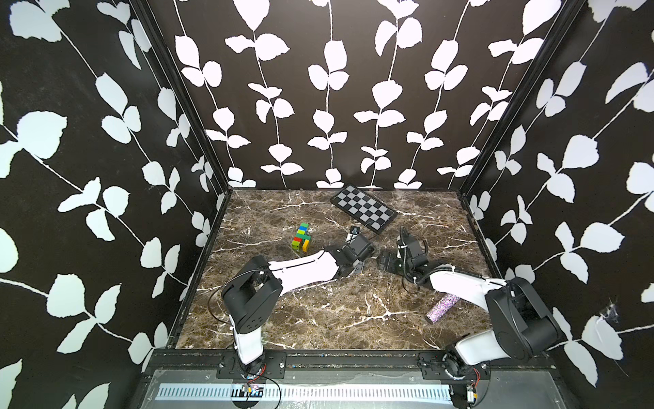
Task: Assemble the letter h with lego
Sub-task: Assemble the lego brick with the lego brick, then adjust the lego brick at the center of the board.
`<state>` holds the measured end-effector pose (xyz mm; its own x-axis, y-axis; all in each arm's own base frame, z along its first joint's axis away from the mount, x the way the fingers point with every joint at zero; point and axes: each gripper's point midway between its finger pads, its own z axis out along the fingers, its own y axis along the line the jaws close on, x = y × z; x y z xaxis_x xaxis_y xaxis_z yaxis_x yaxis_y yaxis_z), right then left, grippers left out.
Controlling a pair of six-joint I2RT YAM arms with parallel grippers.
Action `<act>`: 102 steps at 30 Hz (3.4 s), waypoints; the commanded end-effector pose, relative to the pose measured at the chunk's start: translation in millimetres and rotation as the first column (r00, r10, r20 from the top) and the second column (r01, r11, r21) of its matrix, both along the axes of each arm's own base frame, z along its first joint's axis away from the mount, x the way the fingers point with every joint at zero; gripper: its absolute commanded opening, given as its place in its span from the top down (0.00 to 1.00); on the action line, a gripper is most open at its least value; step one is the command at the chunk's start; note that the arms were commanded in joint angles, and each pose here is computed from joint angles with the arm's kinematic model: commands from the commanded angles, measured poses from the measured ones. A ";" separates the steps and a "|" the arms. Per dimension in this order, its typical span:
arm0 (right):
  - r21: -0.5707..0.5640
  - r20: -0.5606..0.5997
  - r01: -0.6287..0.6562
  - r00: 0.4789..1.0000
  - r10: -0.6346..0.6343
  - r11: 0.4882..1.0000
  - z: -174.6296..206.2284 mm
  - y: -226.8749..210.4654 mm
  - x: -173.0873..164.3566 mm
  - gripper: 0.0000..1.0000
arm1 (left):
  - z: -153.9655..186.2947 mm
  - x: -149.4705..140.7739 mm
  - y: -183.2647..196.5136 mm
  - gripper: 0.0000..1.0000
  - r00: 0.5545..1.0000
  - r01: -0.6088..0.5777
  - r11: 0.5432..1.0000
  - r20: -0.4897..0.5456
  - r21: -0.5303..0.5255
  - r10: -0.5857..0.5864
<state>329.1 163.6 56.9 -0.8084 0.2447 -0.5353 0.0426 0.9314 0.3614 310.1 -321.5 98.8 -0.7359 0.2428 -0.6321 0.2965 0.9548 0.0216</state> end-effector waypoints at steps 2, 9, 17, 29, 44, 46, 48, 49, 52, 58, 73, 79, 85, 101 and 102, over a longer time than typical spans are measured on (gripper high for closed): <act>0.009 0.029 -0.006 1.000 0.006 1.000 5.8 3.4 7.9 0.03 | -13.9 -12.6 12.0 1.00 0.996 0.013 1.000 -0.086 0.007 -0.012; 0.013 0.032 -0.012 0.999 0.011 1.000 6.2 4.5 8.0 0.04 | -28.8 -14.7 13.5 1.00 0.987 0.029 1.000 -0.157 0.000 -0.029; 0.018 0.048 -0.033 0.998 0.032 0.999 9.4 6.8 7.8 0.04 | -50.8 -17.7 14.8 1.00 0.970 0.049 0.996 -0.240 0.078 -0.029; 0.017 0.063 -0.031 0.998 0.030 0.999 13.0 5.6 7.9 0.04 | -70.5 -25.1 13.7 1.00 0.959 0.074 0.985 -0.281 0.156 -0.027; 0.007 0.096 -0.007 0.995 0.006 1.000 20.6 -1.5 6.2 0.03 | -60.0 -26.4 11.9 1.00 0.967 0.057 0.994 -0.251 0.092 -0.033; 0.007 0.097 -0.007 0.995 0.007 1.000 21.2 -1.6 6.3 0.03 | -54.4 -23.5 8.2 1.00 0.969 0.063 0.994 -0.242 0.086 -0.041; 0.006 0.098 -0.006 0.995 0.005 1.000 21.5 -2.2 6.3 0.03 | -48.6 -20.9 5.0 0.96 0.971 0.065 0.995 -0.234 0.079 -0.045; 0.004 0.099 -0.007 0.995 0.006 1.000 21.7 -2.3 6.3 0.03 | -45.2 -19.2 3.1 0.92 0.972 0.066 0.995 -0.229 0.075 -0.047; 0.004 0.102 -0.008 0.995 0.008 1.000 22.6 -2.1 6.2 0.03 | -32.9 -13.6 -1.2 0.70 0.978 0.065 0.996 -0.205 0.066 -0.050; 0.002 0.119 -0.003 0.993 0.003 1.000 27.7 -4.4 6.1 0.02 | -1.9 -4.7 -11.9 0.36 0.985 0.070 0.997 -0.157 0.023 -0.066; -0.112 0.349 0.033 0.937 0.009 0.993 62.1 -32.5 7.3 0.05 | 81.1 -26.0 -5.3 0.01 0.981 0.194 0.954 0.056 -0.228 -0.186; -0.262 0.563 0.028 0.816 0.129 0.965 85.8 -48.8 1.0 0.04 | 43.2 -48.6 44.4 0.01 0.986 0.164 0.945 0.040 -0.284 -0.159; -0.321 0.527 -0.380 0.689 0.498 0.867 88.9 19.4 -4.5 0.07 | 20.4 -54.1 93.7 0.01 0.995 0.104 0.947 0.044 -0.303 -0.095; -0.232 0.461 -0.814 0.390 0.797 0.533 55.5 92.7 -35.3 0.25 | 31.6 -53.8 118.9 0.01 0.994 0.023 0.950 0.107 -0.310 0.011; -0.228 0.446 -0.822 0.389 0.806 0.522 52.8 93.7 -34.3 0.27 | 31.9 -53.7 117.8 0.01 0.995 0.025 0.950 0.104 -0.313 0.009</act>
<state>297.9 249.7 106.9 -0.3315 -0.3457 -0.8778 -0.8584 0.4965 0.1287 255.8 -204.2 129.1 -0.6679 0.0488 -0.7426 0.3242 0.9173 -0.2314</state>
